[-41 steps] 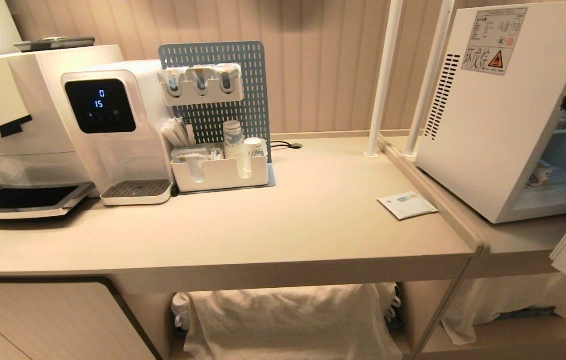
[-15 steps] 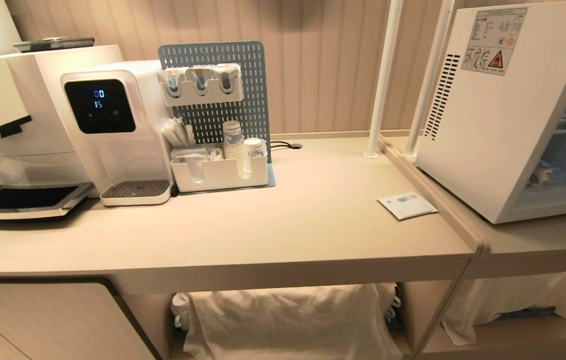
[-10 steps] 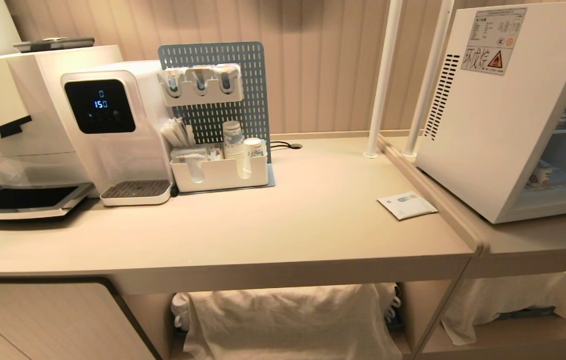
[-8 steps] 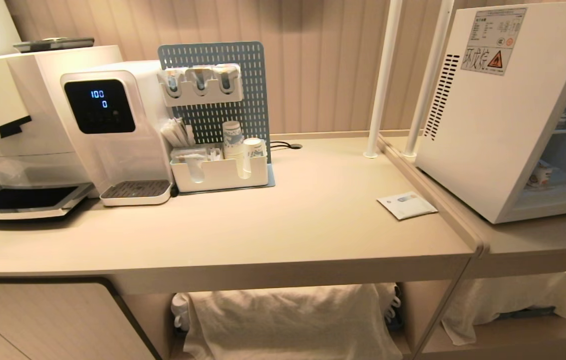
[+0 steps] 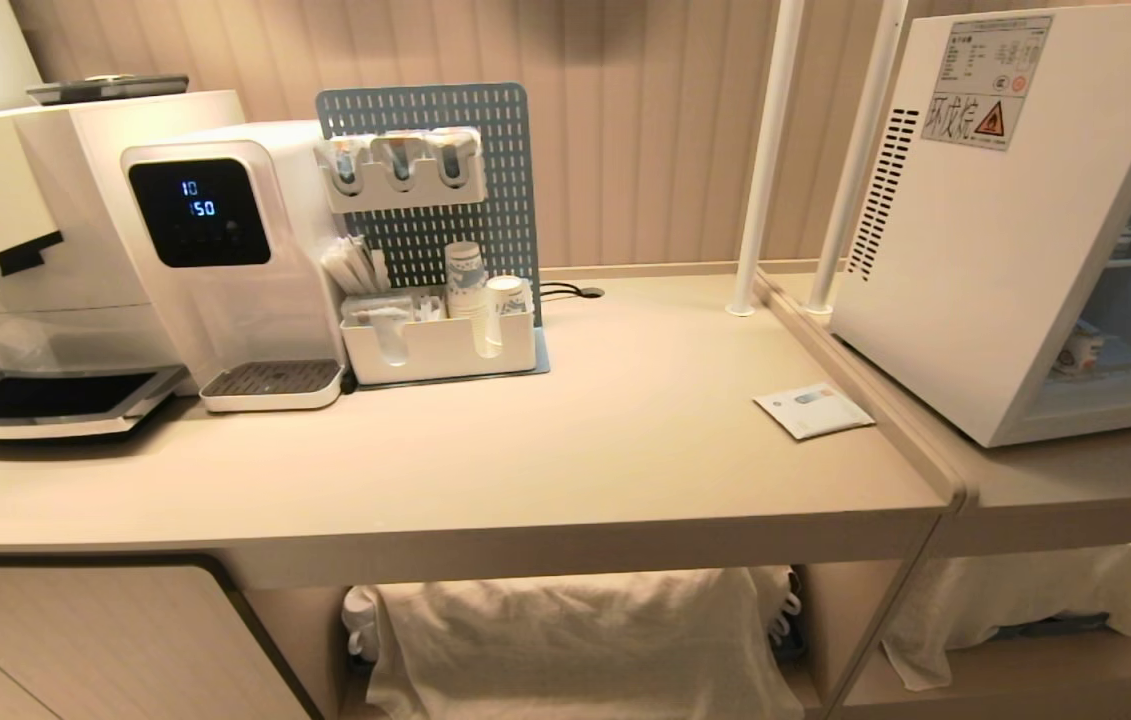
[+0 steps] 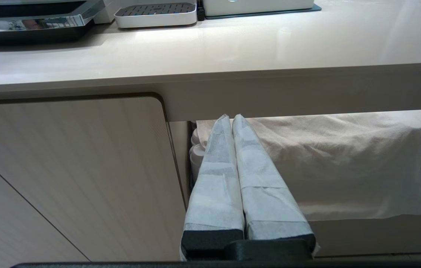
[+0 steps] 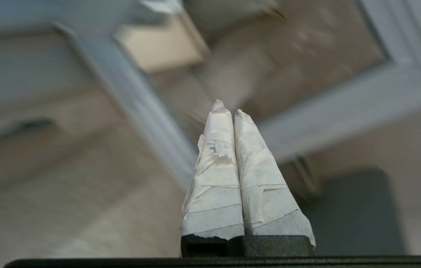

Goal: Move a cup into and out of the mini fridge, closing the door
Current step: Open the freezer door

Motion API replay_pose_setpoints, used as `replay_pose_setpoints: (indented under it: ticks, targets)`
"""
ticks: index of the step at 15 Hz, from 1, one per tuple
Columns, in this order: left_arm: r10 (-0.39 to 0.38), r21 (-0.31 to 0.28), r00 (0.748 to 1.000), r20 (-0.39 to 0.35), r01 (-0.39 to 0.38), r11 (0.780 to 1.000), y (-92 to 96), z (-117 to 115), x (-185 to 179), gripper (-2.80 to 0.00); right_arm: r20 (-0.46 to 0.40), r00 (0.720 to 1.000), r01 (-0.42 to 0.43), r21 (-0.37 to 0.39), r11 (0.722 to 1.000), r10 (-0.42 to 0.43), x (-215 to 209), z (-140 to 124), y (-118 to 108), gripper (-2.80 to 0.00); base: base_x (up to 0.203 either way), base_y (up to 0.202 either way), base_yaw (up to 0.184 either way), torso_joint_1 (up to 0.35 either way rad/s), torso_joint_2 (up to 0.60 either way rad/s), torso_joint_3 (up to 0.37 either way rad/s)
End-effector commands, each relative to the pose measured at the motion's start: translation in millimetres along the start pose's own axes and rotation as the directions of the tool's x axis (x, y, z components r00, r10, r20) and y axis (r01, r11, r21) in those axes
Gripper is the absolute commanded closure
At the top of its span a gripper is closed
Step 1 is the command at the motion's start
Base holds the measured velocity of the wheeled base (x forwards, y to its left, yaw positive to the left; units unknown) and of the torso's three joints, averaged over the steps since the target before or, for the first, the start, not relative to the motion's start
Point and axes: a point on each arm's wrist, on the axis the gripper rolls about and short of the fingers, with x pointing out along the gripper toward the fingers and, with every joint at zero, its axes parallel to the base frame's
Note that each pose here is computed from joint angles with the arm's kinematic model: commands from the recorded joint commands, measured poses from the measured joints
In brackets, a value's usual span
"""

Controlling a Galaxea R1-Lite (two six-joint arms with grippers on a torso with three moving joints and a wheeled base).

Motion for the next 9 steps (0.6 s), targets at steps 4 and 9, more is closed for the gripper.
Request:
replay_pose_setpoints:
  ticks: [4, 9]
  targets:
    - [0.000, 0.000, 1.000, -0.001, 0.000, 1.000, 0.0, 0.0, 0.1, 0.00, 0.212, 0.937, -0.302, 0.098, 0.948, 0.277, -69.9, 0.9, 53.4, 0.00, 0.000, 0.000, 0.000, 0.000, 0.00, 0.000]
    - [0.000, 0.001, 1.000, 0.000, 0.000, 1.000, 0.0, 0.0, 0.0, 0.00, 0.295, 0.836, -0.506, 0.091, 0.858, 0.462, -132.7, -70.5, 89.3, 0.00, 0.000, 0.000, 0.000, 0.000, 0.00, 0.000]
